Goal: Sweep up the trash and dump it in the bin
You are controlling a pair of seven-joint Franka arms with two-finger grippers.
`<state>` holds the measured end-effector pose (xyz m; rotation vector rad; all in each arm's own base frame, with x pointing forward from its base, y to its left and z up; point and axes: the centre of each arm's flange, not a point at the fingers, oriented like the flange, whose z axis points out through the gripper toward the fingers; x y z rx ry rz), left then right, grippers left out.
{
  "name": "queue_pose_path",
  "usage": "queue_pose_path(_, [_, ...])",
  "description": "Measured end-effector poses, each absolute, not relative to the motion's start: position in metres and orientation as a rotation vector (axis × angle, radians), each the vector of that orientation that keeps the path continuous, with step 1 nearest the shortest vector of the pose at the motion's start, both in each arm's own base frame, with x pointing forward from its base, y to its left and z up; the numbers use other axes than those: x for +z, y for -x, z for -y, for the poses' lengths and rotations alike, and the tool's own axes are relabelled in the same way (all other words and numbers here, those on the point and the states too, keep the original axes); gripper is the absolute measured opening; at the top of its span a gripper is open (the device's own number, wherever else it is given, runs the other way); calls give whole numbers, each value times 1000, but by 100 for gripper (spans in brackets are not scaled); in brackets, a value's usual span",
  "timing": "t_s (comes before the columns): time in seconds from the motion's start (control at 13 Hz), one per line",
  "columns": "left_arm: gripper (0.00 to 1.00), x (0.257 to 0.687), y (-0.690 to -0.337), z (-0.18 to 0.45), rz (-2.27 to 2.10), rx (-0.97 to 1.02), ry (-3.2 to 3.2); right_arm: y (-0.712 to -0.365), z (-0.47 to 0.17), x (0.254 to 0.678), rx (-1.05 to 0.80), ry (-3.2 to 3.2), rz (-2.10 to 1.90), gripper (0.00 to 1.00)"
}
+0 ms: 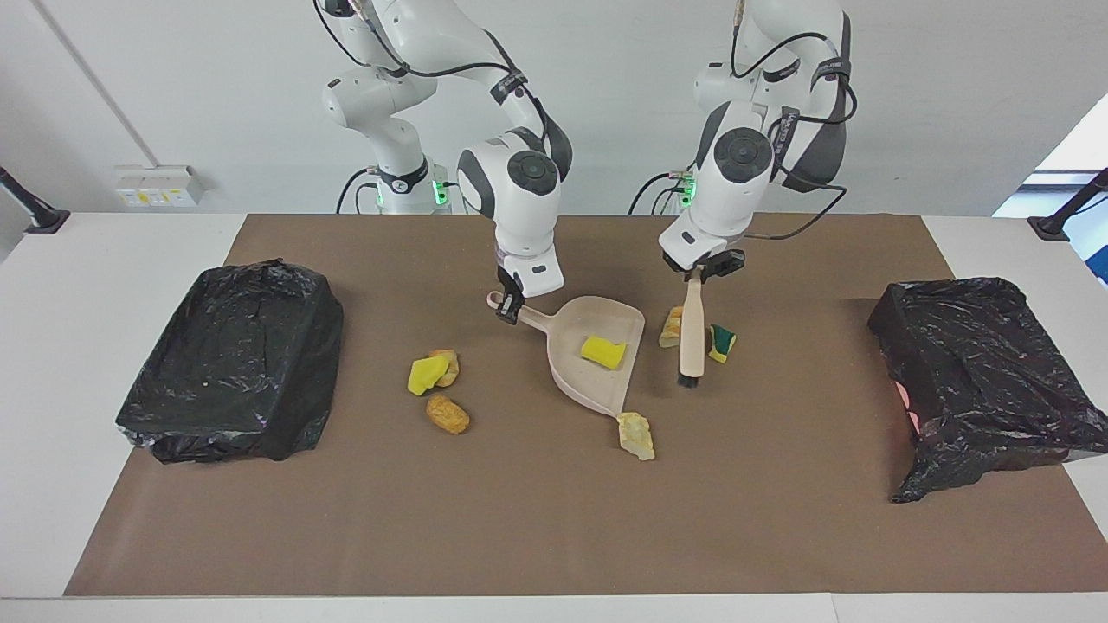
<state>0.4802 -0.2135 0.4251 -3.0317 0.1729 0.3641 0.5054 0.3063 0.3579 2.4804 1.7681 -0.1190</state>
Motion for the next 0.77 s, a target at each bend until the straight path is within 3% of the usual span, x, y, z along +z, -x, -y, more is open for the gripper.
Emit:
queue_pose_path(0.15, [26, 421, -473, 179, 33, 392, 2974, -510, -300, 358, -103, -2427, -1841, 32])
queue_pose_path(0.46, [26, 395, -426, 143, 399, 358, 2875, -509, -300, 356, -109, -2401, -1877, 32])
queue_pose_path(0.77, [26, 360, -396, 147, 586, 296, 2840, -509, -300, 355, -108, -2401, -1877, 32])
